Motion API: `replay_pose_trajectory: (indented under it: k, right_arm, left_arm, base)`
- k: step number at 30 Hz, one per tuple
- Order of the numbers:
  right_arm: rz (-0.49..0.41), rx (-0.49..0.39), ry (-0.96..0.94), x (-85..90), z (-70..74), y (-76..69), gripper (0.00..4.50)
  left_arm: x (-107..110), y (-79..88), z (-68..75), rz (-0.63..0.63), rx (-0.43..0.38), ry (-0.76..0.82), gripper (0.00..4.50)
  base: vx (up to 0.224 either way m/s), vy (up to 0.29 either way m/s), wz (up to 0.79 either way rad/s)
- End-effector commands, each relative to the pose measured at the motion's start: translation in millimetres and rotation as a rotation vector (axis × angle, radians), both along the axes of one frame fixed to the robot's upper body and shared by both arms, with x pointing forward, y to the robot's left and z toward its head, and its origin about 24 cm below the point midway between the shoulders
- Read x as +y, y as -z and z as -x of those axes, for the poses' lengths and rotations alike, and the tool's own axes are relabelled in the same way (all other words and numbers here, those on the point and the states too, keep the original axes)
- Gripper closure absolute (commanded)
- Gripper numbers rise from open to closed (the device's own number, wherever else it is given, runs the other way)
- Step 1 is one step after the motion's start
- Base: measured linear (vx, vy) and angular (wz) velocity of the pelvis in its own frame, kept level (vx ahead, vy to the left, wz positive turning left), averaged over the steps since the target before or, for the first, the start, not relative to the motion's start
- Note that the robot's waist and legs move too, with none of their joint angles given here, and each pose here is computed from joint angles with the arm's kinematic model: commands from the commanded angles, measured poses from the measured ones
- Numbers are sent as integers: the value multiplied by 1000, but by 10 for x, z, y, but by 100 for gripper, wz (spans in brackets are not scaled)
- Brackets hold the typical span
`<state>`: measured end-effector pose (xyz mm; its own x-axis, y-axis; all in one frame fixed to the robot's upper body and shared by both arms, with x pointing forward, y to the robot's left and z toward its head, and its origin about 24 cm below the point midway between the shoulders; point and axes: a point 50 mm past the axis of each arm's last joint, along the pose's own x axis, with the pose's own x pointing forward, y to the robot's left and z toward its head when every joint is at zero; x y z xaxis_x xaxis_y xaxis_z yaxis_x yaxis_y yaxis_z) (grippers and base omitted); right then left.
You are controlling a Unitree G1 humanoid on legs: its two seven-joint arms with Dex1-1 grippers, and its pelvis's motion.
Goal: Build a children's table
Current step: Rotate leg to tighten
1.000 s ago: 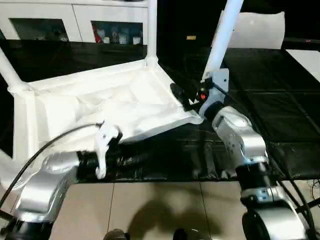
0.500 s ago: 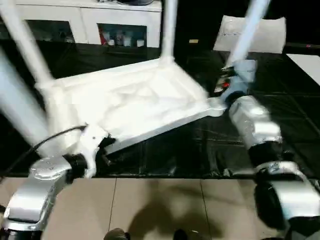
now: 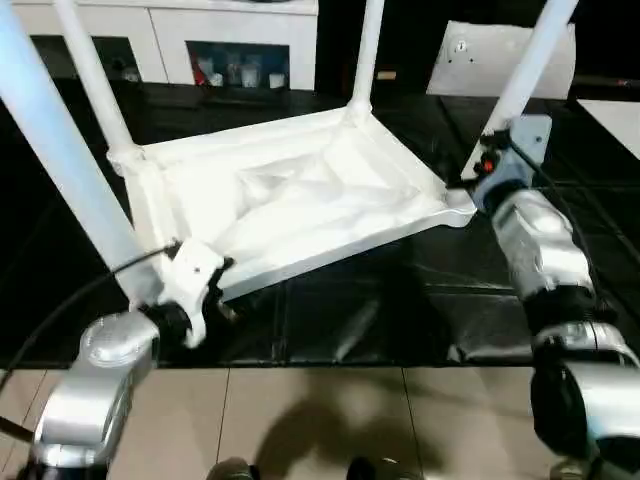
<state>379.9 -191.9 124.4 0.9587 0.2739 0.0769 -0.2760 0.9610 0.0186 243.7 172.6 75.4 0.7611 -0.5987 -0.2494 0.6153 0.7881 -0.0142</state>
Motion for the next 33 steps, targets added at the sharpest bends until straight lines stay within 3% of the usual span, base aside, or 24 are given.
replay_pose_trajectory:
  k: [1,5,10,11,12,13,14,17,19,20,21,25,31,33]
  right_arm:
    - [4,7,-96,132,105,52,0]
    - [-2,29,-182,244,245,147,0]
    - [-13,83,-524,485,698,267,0]
    - [-4,118,-626,525,859,313,0]
    - [-4,141,-664,537,931,333,0]
    - [-5,155,-683,543,971,344,0]
    - [-4,186,-715,555,1044,376,0]
    - [-2,211,-745,567,1106,401,0]
    - [12,260,-778,584,1195,450,0]
    - [13,261,-778,584,1197,451,0]
    - [26,283,-777,591,1225,481,0]
    - [55,311,-755,601,1224,520,0]
    - [73,324,-717,594,1196,531,0]
    - [73,327,-704,586,1198,531,0]
  left_arm:
    - [-51,-33,129,108,-23,17,5]
    - [-47,28,279,194,-9,3,5]
    - [121,192,591,279,57,-31,5]
    - [241,277,707,291,89,-65,5]
    - [293,312,758,291,101,-80,5]
    - [345,355,803,293,115,-92,5]
    - [512,508,907,276,155,-126,5]
    - [673,641,992,267,185,-164,5]
    - [1075,822,1092,242,178,-301,5]
    - [1082,824,1094,242,178,-304,5]
    - [1253,805,1101,228,126,-382,5]
    - [1445,647,1009,212,1,-466,5]
    - [1427,352,827,209,-175,-444,5]
    - [1306,187,679,217,-224,-377,5]
  base:
    - [0,0,0]
    - [0,0,0]
    - [0,0,0]
    - [0,0,0]
    - [0,0,0]
    - [0,0,0]
    - [0,0,0]
    - [0,0,0]
    - [0,0,0]
    - [0,0,0]
    - [-98,-1,4]
    - [-55,-81,2]
    - [-11,-14,5]
    - [0,0,0]
